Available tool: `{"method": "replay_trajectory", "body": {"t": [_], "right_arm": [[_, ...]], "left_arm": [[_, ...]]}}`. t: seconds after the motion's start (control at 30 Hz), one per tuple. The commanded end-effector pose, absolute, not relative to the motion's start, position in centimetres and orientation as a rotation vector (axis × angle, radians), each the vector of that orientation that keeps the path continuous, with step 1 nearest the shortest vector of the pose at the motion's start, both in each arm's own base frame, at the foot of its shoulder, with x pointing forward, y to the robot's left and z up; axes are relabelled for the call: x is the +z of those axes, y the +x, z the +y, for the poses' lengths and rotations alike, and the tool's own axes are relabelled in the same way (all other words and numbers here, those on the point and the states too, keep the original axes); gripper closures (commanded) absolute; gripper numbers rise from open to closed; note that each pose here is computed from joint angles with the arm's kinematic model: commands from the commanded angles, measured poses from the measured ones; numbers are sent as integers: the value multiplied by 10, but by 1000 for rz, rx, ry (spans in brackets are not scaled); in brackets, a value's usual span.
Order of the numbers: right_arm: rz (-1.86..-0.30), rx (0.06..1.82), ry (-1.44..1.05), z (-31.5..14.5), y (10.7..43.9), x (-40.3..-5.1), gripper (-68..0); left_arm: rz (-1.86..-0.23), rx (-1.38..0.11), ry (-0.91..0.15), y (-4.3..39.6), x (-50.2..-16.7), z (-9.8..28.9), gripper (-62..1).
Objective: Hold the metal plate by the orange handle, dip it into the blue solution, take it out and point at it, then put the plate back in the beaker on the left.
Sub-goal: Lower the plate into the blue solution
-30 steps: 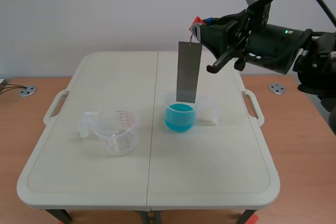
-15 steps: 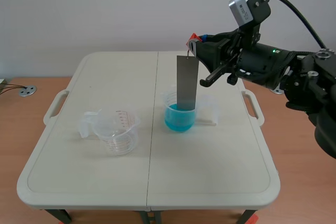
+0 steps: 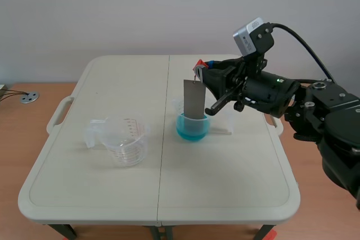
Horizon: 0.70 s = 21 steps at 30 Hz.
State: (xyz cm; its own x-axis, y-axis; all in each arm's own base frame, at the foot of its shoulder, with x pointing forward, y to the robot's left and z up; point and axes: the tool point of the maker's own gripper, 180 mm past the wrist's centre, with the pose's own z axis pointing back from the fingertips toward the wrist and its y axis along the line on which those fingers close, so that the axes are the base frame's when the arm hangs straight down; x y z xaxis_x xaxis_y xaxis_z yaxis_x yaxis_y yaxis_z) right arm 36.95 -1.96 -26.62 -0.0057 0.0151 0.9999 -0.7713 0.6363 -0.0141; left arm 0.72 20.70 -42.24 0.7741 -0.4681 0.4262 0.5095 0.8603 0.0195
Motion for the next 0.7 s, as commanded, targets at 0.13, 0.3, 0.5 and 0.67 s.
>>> {"method": "replay_trajectory", "body": {"t": [0.13, 0.3, 0.5, 0.67], "right_arm": [[-1495, 717, 674, -14, 376, -254, -13], [-1486, 724, 668, -14, 376, -258, -13], [-1475, 742, 655, -14, 375, -261, -13], [-1474, 743, 655, -14, 375, -261, -13]], "left_arm": [[-449, -528, -105, 10, -420, 204, -12], [-450, -528, -105, 10, -420, 204, -12], [-456, -528, -107, 11, -420, 204, -12], [-456, -528, -107, 11, -420, 204, -12]]}}
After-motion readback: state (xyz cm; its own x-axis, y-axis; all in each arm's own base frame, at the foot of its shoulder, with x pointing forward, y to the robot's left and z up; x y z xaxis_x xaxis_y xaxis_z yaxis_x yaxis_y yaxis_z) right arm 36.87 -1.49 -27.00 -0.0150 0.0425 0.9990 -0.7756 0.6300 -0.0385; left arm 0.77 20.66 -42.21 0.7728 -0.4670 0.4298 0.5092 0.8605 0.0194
